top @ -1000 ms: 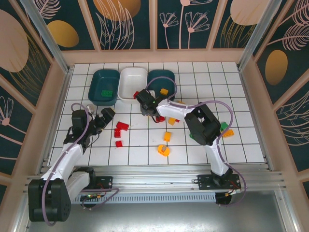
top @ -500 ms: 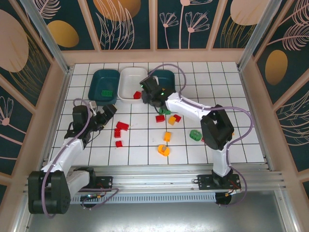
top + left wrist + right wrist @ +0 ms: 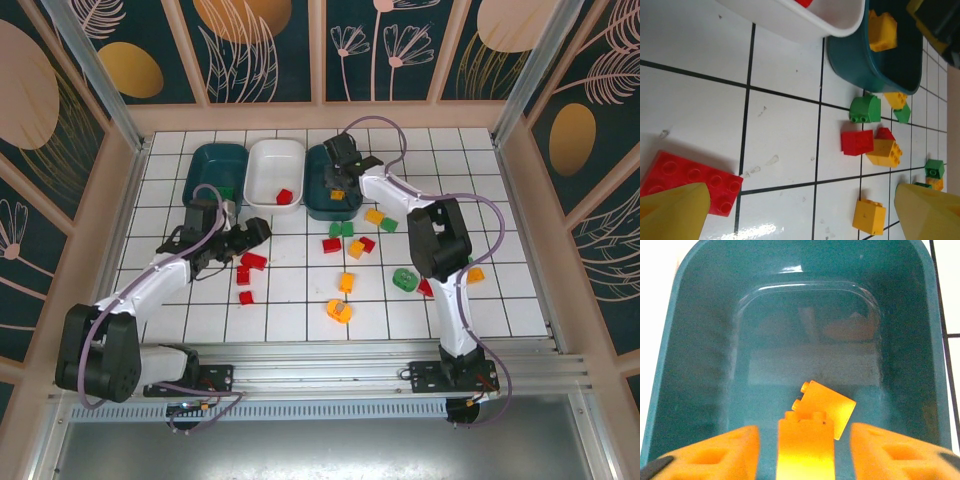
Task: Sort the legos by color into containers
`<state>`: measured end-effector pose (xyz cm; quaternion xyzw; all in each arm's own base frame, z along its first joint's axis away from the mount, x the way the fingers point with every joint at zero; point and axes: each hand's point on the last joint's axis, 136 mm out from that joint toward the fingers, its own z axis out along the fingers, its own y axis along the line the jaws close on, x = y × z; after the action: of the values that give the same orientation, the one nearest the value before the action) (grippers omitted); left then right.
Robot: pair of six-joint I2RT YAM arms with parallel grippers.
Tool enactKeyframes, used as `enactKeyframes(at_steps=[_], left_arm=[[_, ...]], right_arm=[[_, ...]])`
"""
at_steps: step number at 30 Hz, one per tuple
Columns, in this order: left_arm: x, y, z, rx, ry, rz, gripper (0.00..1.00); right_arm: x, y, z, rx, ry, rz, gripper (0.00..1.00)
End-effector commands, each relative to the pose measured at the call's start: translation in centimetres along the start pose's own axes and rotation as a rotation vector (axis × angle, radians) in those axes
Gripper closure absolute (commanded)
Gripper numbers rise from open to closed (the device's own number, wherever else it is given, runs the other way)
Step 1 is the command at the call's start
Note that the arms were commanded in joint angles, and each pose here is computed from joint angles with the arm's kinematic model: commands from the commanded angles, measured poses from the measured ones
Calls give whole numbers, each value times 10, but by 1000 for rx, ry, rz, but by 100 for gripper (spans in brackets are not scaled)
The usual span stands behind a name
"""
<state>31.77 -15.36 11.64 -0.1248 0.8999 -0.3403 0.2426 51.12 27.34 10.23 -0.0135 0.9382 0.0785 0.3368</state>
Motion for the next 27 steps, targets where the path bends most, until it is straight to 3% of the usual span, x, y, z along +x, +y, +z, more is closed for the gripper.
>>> enactKeyframes(at_steps=[1,6,11,17,19,27], left_arm=[[-2,-3,1,-36,1,41,5],[-1,7,3,-144,0,105,8],[11,27,15,-375,35,244,14],[20,56,26,-597,72,350,7],[19,63,28,-643,84,381,2],[20,75,39,-700,122,422,3]], right_arm=[[-25,4,-29,-10,-65,3,41],[-24,0,-61,-49,-107,36,39],[4,7,-86,-113,-111,63,39],[38,7,-96,-136,-74,63,39],[45,4,-97,-136,-65,64,38],[52,-4,-105,-129,-71,65,36]])
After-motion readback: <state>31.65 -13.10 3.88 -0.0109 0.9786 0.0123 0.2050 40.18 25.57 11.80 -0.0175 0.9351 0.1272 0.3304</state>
